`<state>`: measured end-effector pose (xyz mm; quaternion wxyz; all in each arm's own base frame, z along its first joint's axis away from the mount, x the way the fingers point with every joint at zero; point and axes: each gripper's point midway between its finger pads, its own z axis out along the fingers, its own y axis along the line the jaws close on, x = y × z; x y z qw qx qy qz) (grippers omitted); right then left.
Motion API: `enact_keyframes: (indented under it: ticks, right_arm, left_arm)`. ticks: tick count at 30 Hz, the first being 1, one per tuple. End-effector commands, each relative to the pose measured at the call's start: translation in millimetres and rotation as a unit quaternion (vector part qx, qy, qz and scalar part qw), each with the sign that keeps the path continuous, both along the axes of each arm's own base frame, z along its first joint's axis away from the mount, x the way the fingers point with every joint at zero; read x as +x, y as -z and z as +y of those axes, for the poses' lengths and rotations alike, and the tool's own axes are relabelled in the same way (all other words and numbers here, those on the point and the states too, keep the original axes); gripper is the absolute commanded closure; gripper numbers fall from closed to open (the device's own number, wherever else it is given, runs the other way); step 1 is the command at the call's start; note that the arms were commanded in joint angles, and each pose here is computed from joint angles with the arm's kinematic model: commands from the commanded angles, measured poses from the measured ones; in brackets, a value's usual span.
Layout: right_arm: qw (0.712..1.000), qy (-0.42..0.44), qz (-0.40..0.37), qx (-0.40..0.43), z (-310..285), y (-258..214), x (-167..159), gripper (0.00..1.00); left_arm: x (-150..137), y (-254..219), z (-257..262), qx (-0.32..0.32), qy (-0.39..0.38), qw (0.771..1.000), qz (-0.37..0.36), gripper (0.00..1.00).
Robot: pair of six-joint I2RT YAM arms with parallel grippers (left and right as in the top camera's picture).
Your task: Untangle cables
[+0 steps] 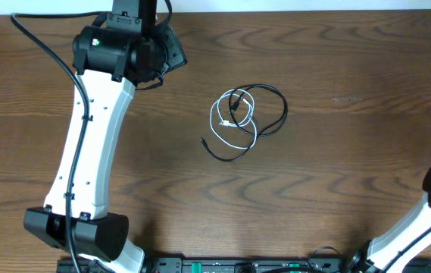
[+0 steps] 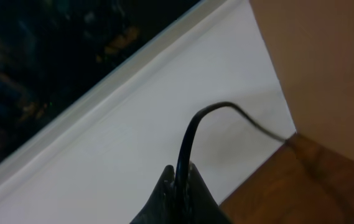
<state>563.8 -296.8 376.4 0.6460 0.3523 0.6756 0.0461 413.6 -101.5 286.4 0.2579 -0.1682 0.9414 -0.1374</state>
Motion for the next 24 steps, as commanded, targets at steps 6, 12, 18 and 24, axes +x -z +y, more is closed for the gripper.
enact_keyframes:
  ticks: [6,12,18,24]
  right_arm:
    - [0.994,0.051,0.088,0.052,-45,156,36,0.98]
    - [0.984,0.094,0.140,0.065,-65,224,32,0.45]
    - [0.983,0.067,0.158,0.066,-55,221,30,0.01]
    - [0.977,0.067,0.189,0.073,-44,187,5,0.01]
  left_arm:
    - [9,0,-3,-0.003,0.007,1.000,-0.013,0.49]
    - [21,6,-6,-0.004,0.008,1.000,-0.019,0.49]
    - [28,9,-8,-0.005,0.008,1.000,-0.023,0.49]
    - [28,9,-8,-0.005,0.008,1.000,-0.024,0.49]
